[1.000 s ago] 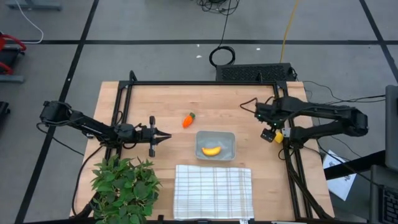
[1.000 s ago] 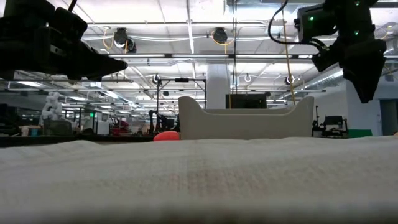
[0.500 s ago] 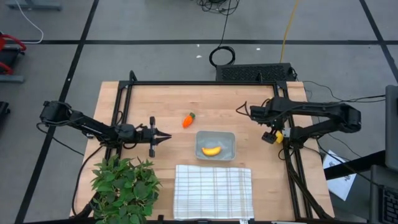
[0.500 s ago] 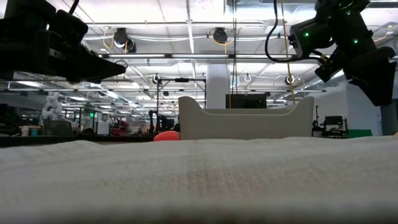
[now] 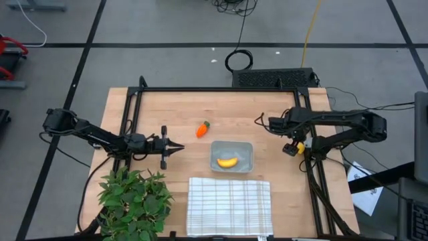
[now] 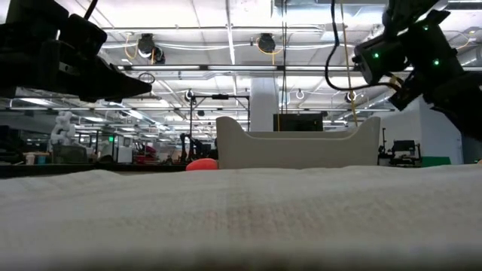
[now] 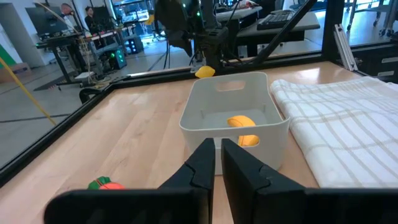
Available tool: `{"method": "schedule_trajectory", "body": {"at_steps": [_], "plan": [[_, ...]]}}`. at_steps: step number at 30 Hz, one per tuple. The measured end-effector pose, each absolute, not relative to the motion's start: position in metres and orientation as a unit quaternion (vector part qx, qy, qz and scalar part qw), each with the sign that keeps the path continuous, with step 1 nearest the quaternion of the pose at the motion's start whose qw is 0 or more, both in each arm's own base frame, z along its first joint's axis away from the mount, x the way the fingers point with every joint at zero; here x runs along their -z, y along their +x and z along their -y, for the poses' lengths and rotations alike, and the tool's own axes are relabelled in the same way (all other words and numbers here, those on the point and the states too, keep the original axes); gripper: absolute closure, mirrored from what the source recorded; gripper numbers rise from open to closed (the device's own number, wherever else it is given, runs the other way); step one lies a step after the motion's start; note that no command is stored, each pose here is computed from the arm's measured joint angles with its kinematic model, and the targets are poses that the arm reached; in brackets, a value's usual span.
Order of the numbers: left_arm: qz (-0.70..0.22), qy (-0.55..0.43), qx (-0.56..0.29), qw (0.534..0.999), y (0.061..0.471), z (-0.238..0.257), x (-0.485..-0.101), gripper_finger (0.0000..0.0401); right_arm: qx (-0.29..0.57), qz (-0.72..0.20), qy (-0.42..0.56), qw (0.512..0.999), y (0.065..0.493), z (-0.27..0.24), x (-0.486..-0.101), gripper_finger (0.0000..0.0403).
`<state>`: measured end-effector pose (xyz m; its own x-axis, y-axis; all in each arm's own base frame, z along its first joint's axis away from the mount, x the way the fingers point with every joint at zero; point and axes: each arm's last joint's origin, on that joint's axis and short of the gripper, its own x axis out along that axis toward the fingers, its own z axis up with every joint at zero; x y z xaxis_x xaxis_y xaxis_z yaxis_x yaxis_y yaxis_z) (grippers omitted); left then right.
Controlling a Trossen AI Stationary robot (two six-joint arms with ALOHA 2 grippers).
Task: Pick and placing Produce into tupperware
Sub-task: Put the lemon into the gray bin
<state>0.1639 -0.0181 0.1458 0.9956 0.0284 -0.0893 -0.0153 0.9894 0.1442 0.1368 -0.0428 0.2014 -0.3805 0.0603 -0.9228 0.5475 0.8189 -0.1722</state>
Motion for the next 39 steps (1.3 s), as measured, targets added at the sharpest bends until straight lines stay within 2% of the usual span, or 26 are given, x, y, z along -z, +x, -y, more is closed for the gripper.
{"method": "schedule_trajectory", "body": {"at_steps": [6, 11, 16, 20, 28, 39], "plan": [[-0.046, 0.072, -0.011, 0.996, 0.164, 0.018, -0.146, 0.0368, 0.241, -0.803, 0.195, 0.509, 0.130, 0.041, -0.189, 0.0044], [-0.045, 0.072, -0.011, 0.996, 0.164, 0.018, -0.146, 0.0368, 0.248, -0.787, 0.201, 0.528, 0.135, 0.042, -0.187, 0.0044], [-0.045, 0.075, -0.011, 0.996, 0.164, 0.018, -0.146, 0.0368, 0.251, -0.786, 0.204, 0.526, 0.137, 0.043, -0.184, 0.0044], [-0.045, 0.075, -0.011, 0.996, 0.164, 0.018, -0.146, 0.0368, 0.243, -0.801, 0.199, 0.511, 0.140, 0.043, -0.179, 0.0044], [-0.046, 0.083, -0.014, 0.995, 0.164, 0.018, -0.146, 0.0368, 0.225, -0.844, 0.193, 0.447, 0.147, 0.044, -0.163, 0.0044], [-0.046, 0.083, -0.015, 0.995, 0.164, 0.018, -0.146, 0.0368, 0.226, -0.861, 0.190, 0.414, 0.151, 0.045, -0.153, 0.0044]]}}
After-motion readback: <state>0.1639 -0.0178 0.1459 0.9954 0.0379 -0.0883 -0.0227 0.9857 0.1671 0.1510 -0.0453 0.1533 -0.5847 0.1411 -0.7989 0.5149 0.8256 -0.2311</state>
